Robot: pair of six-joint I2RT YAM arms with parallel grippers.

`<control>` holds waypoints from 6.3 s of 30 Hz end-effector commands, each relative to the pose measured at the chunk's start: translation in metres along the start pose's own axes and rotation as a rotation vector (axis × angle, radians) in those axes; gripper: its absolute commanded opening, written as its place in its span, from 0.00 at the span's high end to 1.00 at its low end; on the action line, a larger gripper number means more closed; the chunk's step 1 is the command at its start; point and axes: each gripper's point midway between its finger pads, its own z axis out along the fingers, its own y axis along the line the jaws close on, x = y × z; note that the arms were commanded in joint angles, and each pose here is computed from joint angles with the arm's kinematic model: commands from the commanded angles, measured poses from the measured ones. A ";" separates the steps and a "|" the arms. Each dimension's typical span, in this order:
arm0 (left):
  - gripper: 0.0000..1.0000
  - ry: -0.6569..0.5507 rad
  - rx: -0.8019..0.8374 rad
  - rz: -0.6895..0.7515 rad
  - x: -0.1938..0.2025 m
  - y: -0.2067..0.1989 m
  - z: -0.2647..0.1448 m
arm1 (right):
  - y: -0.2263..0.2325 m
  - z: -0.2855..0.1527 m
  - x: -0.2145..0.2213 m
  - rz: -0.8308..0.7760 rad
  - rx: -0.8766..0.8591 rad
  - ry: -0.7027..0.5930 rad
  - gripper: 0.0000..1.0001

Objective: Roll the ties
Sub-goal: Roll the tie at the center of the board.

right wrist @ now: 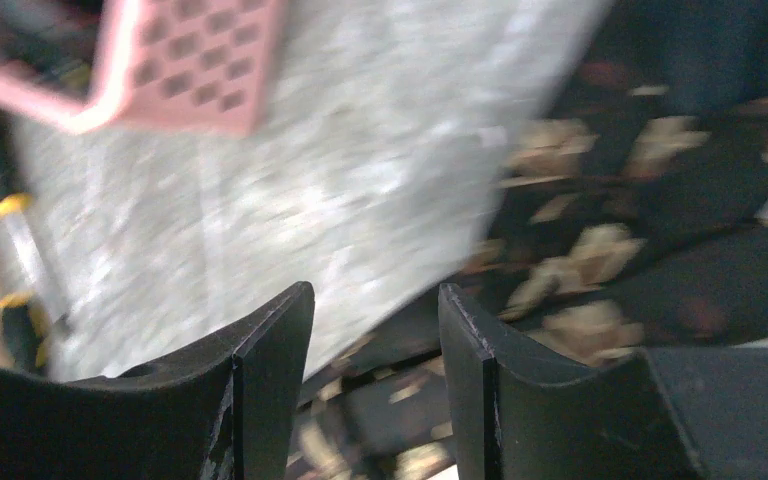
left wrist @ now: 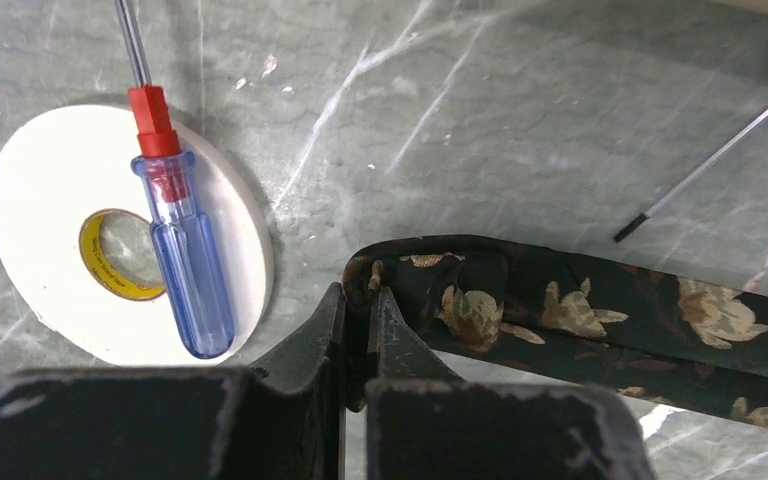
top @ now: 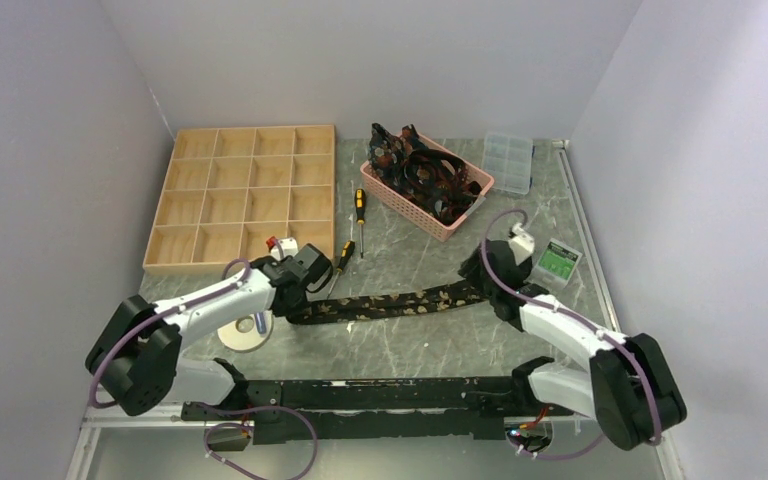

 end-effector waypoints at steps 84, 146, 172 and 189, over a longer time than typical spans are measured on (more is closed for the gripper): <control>0.97 -0.118 -0.003 0.033 -0.001 0.002 -0.028 | 0.288 -0.120 0.261 -0.267 -0.897 0.700 0.71; 0.97 -0.114 0.232 0.224 0.015 -0.084 -0.035 | 0.181 -0.093 0.222 -0.250 -0.608 0.557 0.67; 0.36 -0.107 0.281 0.252 0.019 -0.103 -0.062 | 0.169 -0.100 0.177 -0.422 -0.613 0.380 0.50; 0.25 -0.109 0.524 -0.237 0.002 -0.045 -0.053 | 0.232 -0.117 0.212 -0.581 -0.702 0.489 0.46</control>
